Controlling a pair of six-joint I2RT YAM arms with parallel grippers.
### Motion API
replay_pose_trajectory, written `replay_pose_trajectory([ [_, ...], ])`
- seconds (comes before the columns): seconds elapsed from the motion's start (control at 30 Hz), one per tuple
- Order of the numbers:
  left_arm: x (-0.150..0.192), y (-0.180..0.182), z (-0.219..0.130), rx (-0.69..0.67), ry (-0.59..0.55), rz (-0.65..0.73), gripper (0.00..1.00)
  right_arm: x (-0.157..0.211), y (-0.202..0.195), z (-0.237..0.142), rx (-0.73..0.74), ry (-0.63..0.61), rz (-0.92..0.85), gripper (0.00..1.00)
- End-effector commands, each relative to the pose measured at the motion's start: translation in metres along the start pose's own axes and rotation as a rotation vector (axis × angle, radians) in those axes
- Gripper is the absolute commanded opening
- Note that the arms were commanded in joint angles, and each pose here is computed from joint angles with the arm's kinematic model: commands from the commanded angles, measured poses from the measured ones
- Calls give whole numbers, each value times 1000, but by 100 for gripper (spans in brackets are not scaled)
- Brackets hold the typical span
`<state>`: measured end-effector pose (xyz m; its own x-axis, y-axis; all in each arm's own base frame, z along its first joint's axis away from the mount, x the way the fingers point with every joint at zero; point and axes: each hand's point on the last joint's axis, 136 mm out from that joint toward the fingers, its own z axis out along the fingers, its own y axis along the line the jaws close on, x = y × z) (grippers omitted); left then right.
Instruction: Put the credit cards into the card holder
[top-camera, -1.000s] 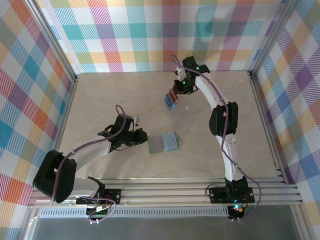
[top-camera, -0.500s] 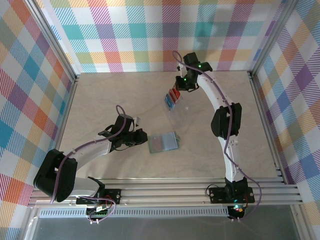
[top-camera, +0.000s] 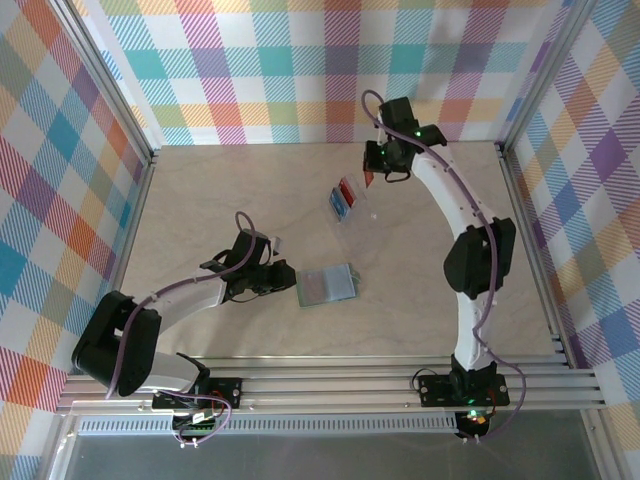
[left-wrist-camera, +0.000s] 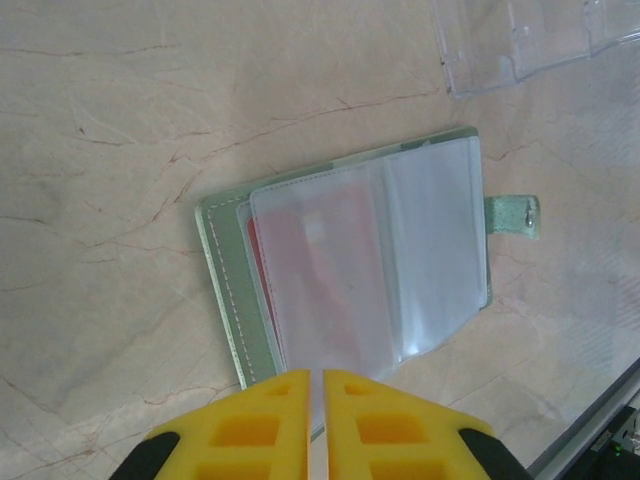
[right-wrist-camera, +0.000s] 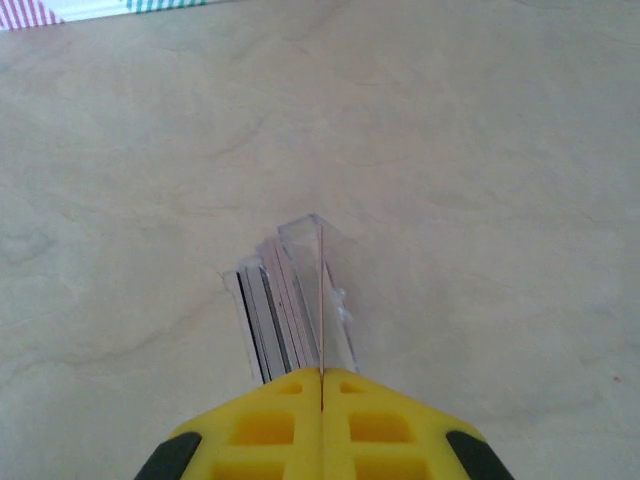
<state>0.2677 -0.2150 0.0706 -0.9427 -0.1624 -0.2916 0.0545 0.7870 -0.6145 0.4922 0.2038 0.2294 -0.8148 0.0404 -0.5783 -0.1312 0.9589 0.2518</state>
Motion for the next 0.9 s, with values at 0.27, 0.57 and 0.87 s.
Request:
replay_pose_trajectory([
  [0.27,9,-11,14,13,54,58,13,119,77,-47,-359,-8,-28,0],
  [0.57,12,-4,27,-21,87,65,12,223,91,-27,-583,173,-7,0],
  [0.87,21,18,38,-102,127,37,10,263,85,11,-609,283,27,0],
])
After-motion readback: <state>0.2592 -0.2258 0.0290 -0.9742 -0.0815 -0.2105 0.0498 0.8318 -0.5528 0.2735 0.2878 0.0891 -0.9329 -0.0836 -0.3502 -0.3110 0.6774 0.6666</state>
